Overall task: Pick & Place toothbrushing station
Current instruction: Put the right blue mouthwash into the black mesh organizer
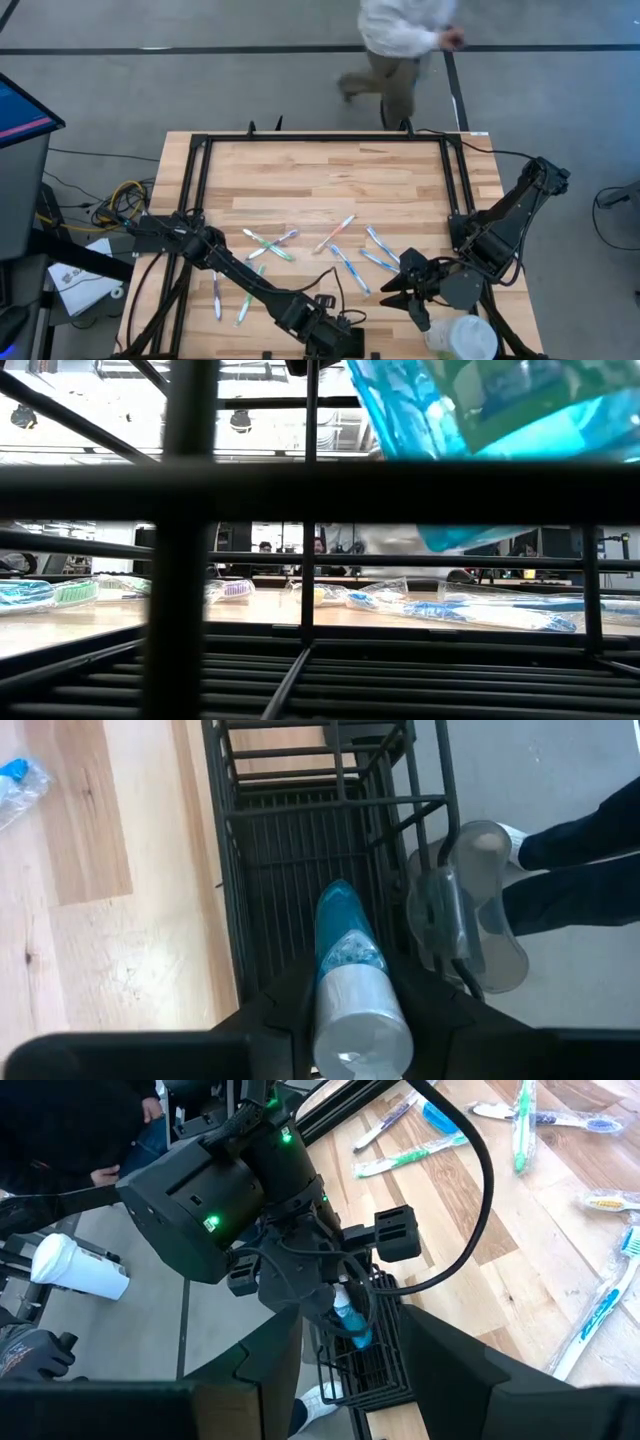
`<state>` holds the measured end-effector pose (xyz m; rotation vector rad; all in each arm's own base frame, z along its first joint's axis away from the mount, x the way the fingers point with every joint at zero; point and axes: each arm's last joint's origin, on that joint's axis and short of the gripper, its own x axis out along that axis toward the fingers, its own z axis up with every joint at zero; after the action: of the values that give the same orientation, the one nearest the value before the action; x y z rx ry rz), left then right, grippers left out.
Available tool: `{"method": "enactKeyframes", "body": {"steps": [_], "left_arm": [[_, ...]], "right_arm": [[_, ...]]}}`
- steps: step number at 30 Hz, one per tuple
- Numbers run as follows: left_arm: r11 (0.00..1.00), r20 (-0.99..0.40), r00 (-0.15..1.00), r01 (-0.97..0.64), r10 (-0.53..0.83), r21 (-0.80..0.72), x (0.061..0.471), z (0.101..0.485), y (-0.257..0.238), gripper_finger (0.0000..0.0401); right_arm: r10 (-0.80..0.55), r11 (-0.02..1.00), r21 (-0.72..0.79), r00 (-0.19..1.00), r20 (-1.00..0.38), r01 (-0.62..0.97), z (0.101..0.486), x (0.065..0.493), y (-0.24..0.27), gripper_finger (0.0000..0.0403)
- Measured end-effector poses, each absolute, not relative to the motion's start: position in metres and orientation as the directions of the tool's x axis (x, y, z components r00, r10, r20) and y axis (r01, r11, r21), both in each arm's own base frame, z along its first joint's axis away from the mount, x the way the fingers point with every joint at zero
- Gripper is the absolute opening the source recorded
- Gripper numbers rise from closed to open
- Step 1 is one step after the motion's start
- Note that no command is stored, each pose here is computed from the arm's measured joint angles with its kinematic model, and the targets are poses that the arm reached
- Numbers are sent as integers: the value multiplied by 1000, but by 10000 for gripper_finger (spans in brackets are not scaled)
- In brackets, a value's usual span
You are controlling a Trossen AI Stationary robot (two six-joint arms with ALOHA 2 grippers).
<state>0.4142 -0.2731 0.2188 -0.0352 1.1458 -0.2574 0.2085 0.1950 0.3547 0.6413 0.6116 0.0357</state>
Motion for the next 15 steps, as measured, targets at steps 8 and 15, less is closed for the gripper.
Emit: {"method": "enactKeyframes", "body": {"steps": [8,15], "left_arm": [[972,-895,401,198,-196,-124,415,219,-271,89],[973,-894,402,197,-196,-124,416,219,-271,89]], "right_arm": [[215,809,569,824,-524,151,355,209,195,161],[215,809,569,824,-524,151,355,209,195,161]]}}
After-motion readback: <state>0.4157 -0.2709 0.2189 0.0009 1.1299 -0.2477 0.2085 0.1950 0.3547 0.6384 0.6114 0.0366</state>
